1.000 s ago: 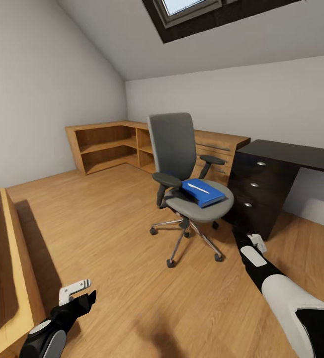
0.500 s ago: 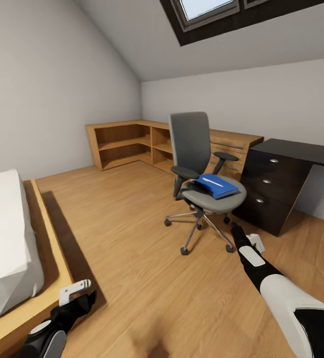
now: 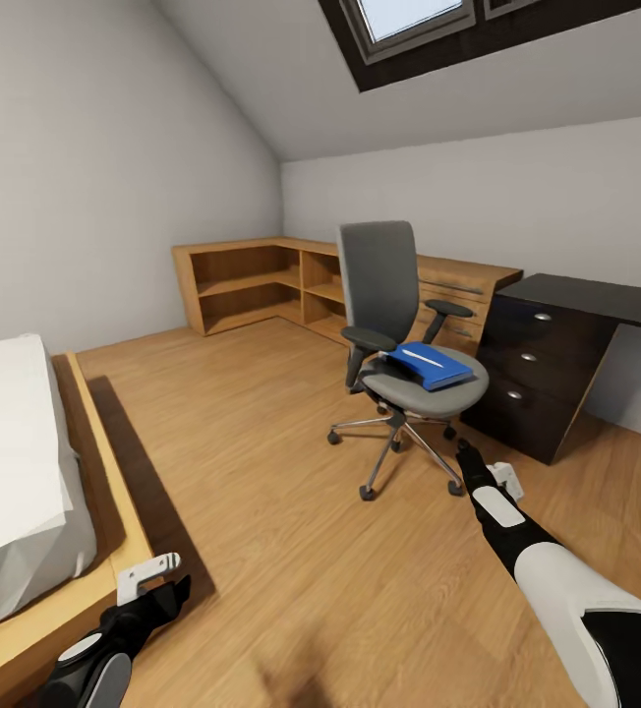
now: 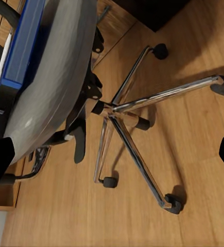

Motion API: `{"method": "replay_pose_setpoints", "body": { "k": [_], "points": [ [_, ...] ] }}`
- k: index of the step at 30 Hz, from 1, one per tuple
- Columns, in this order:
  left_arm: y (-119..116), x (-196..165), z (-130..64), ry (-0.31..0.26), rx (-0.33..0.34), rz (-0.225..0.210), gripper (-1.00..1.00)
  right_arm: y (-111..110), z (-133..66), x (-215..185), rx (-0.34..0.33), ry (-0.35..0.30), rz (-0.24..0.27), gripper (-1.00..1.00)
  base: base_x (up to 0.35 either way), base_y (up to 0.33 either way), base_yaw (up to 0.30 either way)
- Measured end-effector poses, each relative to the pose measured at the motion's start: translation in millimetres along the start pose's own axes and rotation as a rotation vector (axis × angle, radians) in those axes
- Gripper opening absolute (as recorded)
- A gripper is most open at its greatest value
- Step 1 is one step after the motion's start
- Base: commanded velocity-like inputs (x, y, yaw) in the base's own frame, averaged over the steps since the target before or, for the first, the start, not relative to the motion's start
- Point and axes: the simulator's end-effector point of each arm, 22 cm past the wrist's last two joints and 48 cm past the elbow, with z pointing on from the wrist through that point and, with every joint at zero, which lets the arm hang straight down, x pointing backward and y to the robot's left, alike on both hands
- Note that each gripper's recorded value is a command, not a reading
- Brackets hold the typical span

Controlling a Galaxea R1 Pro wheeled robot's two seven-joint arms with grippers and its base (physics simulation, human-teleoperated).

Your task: In the bedroom, organize the workspace by keeping the computer under the desk, ensuring the monitor is on the desk, placing the keyboard on the desk next to the monitor, placing the mouse on the desk next to the keyboard, moving the folder from the swivel chair onto the desk next to the mouse, stacking the notebook on top of the folder with the pen on top of the notebook, and positioning the swivel chair next to the desk.

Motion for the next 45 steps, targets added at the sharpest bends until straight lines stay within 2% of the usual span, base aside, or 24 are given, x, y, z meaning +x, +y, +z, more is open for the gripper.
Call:
{"method": "replay_pose_setpoints", "body": {
  "k": [2,3,6,7,10,15,18,22,24,30,45],
  "points": [
    [-0.4,0.0,-0.1,0.0,0.001,0.0,1.0,0.0,0.0,0.0,0.0,0.0,0.0,1.0,0.15,0.0,0.0],
    [-12.0,3.3,-1.4,0.003,0.023,0.015,1.0,0.4,-0.2,-0.1,-0.001,0.0,0.0,1.0,0.282,0.0,0.0],
    [-16.8,4.9,-2.0,0.005,0.032,0.024,1.0,0.6,-0.3,-0.2,-0.002,0.0,0.001,1.0,0.283,0.0,0.0],
    [-24.8,7.7,-2.9,0.008,0.047,0.036,1.0,0.7,-0.2,-0.3,-0.002,0.0,0.001,1.0,0.211,0.0,0.0],
    [-27.6,8.9,-3.3,0.01,0.052,0.041,1.0,0.4,-0.2,-0.1,-0.002,0.0,0.001,1.0,0.199,0.0,0.0],
    [-50.6,16.7,-7.5,0.011,0.088,0.097,1.0,0.2,-0.3,0.9,-0.001,0.003,0.001,1.0,0.272,0.0,0.0],
    [-62.8,20.4,-10.3,0.003,0.1,0.153,1.0,-0.1,-0.2,1.8,0.0,0.006,0.002,1.0,0.136,0.0,0.0],
    [-69.2,22.3,-12.1,-0.003,0.106,0.186,1.0,-0.4,-0.2,8.4,0.0,0.037,0.002,1.0,0.051,0.0,0.0],
    [-71.3,22.8,-12.8,-0.006,0.107,0.198,1.0,-0.2,-0.9,18.3,-0.001,0.083,0.003,1.0,0.091,0.0,0.0],
    [-71.5,23.3,-12.9,-0.006,0.105,0.202,1.0,-0.3,-1.3,22.6,-0.001,0.102,0.005,1.0,0.189,0.0,0.0],
    [-71.2,23.5,-12.8,-0.005,0.103,0.203,1.0,-0.1,-1.3,22.6,-0.001,0.103,0.005,1.0,0.112,0.0,0.0]
  ]
}}
